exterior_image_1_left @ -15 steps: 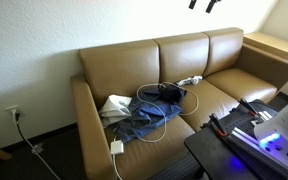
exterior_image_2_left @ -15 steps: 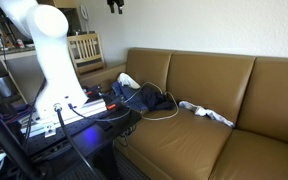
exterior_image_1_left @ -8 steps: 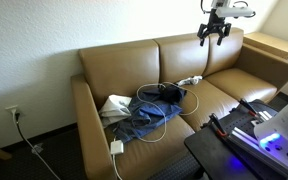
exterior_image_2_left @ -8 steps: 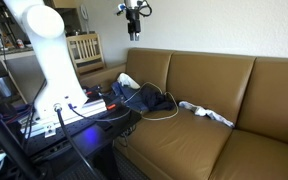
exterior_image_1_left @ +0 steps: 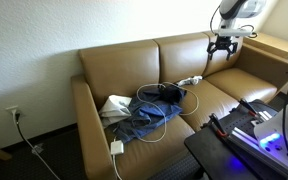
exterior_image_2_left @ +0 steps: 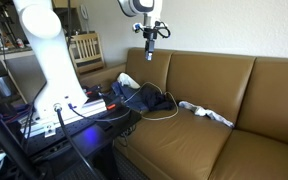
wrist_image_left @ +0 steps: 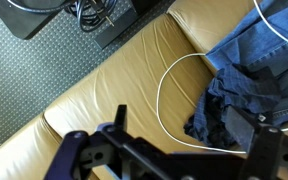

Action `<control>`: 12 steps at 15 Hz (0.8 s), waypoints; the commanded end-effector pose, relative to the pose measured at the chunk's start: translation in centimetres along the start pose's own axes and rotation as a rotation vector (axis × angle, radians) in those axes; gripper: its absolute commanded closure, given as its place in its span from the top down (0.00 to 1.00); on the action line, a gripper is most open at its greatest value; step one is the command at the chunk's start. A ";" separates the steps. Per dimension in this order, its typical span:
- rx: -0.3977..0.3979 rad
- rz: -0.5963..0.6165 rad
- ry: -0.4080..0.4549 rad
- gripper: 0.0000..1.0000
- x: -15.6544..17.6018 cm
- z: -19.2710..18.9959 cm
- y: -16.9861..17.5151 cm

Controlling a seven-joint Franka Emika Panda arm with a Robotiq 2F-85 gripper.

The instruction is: Pick up part of the white cable from the couch and move it to the right.

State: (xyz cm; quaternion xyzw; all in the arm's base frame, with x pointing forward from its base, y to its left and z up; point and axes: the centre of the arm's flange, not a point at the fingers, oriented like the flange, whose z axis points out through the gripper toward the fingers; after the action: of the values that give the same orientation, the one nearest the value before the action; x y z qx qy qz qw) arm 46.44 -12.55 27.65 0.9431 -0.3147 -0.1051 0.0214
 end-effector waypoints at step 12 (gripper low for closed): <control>0.007 0.191 0.336 1.00 6.1 14.8 -4.1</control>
State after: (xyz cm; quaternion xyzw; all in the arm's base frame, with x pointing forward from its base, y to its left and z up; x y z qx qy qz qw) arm 49.08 -11.80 17.70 0.9296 -0.3653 0.0298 0.0398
